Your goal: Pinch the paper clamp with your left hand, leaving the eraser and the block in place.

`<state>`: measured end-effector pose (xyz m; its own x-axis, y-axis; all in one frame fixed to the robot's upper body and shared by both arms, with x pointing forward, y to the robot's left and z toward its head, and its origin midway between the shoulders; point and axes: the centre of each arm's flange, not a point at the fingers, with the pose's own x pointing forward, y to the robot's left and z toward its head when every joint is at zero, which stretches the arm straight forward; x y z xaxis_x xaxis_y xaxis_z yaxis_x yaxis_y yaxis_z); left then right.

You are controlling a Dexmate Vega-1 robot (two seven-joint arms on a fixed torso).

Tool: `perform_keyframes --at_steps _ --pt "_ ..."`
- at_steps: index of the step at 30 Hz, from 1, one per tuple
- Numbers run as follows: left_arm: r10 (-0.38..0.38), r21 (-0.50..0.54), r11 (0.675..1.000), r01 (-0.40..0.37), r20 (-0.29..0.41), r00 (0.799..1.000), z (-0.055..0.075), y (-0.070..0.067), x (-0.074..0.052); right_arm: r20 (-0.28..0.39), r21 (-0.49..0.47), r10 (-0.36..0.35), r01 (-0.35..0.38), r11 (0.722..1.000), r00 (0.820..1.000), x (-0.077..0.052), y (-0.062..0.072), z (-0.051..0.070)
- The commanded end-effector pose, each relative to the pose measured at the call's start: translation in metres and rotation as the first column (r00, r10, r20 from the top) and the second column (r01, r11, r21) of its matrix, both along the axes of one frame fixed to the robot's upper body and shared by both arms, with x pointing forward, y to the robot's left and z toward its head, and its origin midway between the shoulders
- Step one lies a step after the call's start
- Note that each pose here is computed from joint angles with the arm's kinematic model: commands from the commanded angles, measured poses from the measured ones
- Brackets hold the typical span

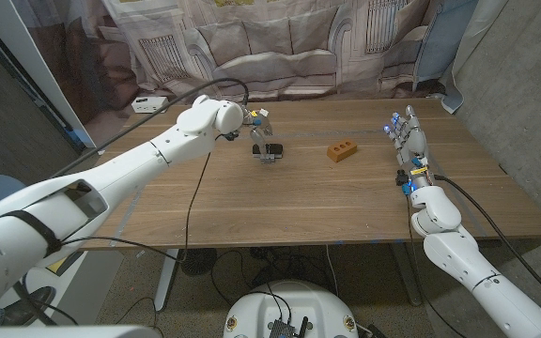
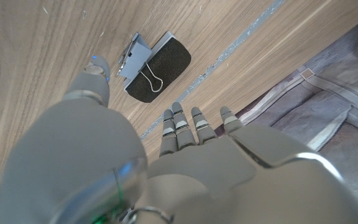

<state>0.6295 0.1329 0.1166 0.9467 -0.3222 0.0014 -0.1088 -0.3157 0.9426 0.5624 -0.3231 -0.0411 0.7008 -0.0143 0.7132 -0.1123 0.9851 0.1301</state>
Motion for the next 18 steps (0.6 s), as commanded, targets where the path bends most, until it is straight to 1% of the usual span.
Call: perform_keyframes --at_steps 1,5,15,18 --pt "-0.012 -0.01 1.0 0.011 -0.016 1.0 -0.0025 -0.0024 0.0062 -0.009 -0.008 -0.009 0.009 1.0 1.0 -0.0027 -0.0004 -0.0006" --pt "0.009 0.007 1.0 -0.009 -0.004 1.0 -0.0014 -0.0014 0.0071 -0.01 -0.005 -0.013 0.012 1.0 1.0 -0.004 -0.0014 -0.0012" --pt "0.022 0.045 0.999 -0.021 -0.025 0.999 -0.001 -0.0055 0.0121 -0.009 -0.007 -0.016 0.016 1.0 1.0 -0.0046 -0.0021 -0.0001" --pt "0.022 0.04 0.999 -0.021 -0.032 0.999 -0.0005 -0.0054 0.0138 -0.009 -0.006 -0.015 0.015 1.0 1.0 -0.0043 -0.002 0.0002"
